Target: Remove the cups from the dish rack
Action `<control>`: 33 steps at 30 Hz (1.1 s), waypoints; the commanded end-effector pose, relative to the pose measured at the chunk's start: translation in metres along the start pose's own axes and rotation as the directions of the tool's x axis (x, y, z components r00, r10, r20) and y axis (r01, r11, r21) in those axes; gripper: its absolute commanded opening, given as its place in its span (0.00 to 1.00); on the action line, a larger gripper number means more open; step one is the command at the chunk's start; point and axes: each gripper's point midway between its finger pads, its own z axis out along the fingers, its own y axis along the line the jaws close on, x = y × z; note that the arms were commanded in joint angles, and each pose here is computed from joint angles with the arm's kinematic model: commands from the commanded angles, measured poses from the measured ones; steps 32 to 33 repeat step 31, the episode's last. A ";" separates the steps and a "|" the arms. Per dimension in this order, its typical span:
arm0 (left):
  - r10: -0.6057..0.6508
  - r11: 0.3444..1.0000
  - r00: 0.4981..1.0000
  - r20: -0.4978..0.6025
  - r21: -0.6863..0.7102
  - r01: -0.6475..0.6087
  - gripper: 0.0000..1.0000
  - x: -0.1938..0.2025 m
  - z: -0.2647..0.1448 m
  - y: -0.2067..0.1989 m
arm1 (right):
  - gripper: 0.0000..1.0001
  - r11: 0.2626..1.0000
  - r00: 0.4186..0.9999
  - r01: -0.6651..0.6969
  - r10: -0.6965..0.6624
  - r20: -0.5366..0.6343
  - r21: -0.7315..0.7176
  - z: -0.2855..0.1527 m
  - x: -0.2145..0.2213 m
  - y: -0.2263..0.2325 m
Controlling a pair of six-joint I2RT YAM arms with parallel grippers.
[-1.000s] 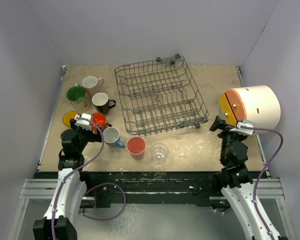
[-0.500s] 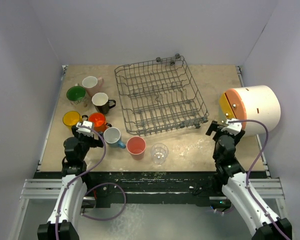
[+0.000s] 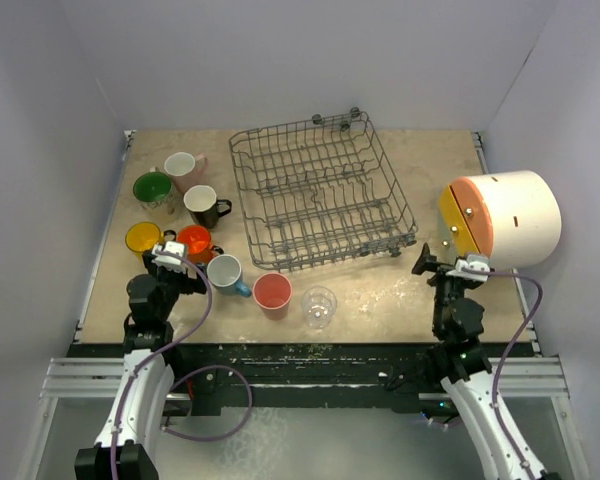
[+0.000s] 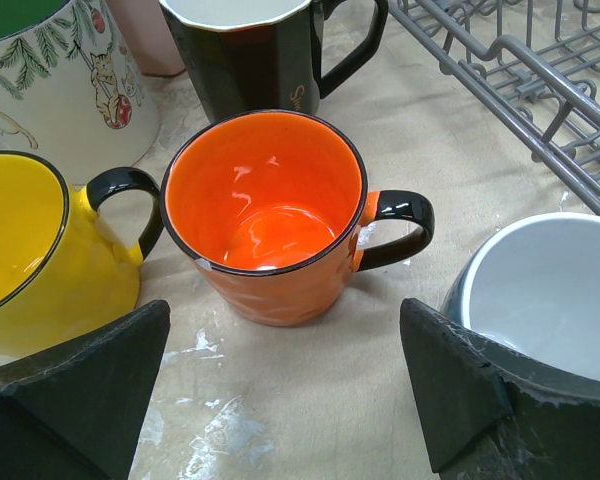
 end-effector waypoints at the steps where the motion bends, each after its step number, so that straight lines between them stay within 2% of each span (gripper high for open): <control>1: 0.009 1.000 0.998 0.068 -0.008 -0.009 0.99 -0.021 0.002 0.002 | 1.00 0.975 0.994 0.095 -0.082 0.071 -0.202 -0.010 -0.001 0.027; 2: 0.008 1.000 0.998 0.068 -0.008 -0.008 0.99 -0.021 0.002 0.002 | 1.00 0.972 0.996 0.085 -0.079 0.037 -0.217 -0.009 0.005 0.031; 5: 0.009 1.000 0.998 0.067 -0.009 -0.009 0.99 -0.020 0.002 0.003 | 1.00 0.994 0.998 0.051 -0.054 -0.020 -0.099 0.003 0.011 0.018; 7: 0.009 1.000 0.998 0.068 -0.007 -0.009 0.99 -0.021 0.002 0.002 | 1.00 0.996 0.998 0.049 -0.053 -0.046 -0.079 0.008 0.015 0.018; 10: 0.010 1.000 0.998 0.067 -0.008 -0.010 0.99 -0.020 0.002 0.002 | 1.00 0.993 0.999 0.045 -0.045 0.005 -0.108 0.001 0.008 0.018; 14: 0.009 1.000 0.998 0.068 -0.008 -0.009 0.99 -0.021 0.002 0.002 | 1.00 0.955 0.993 0.114 -0.109 0.036 -0.274 -0.008 0.007 0.042; 18: 0.009 1.000 0.998 0.068 -0.009 -0.008 0.99 -0.021 0.002 0.003 | 1.00 0.971 0.996 0.093 -0.093 0.009 -0.221 -0.003 0.009 0.035; 21: 0.010 1.000 0.998 0.067 -0.009 -0.010 0.99 -0.020 0.002 0.003 | 1.00 0.990 0.998 0.061 -0.064 -0.021 -0.127 0.003 0.012 0.023; 33: 0.010 1.000 0.998 0.068 -0.009 -0.009 0.99 -0.021 0.002 0.003 | 1.00 0.991 0.998 0.057 -0.060 -0.019 -0.117 0.003 0.011 0.021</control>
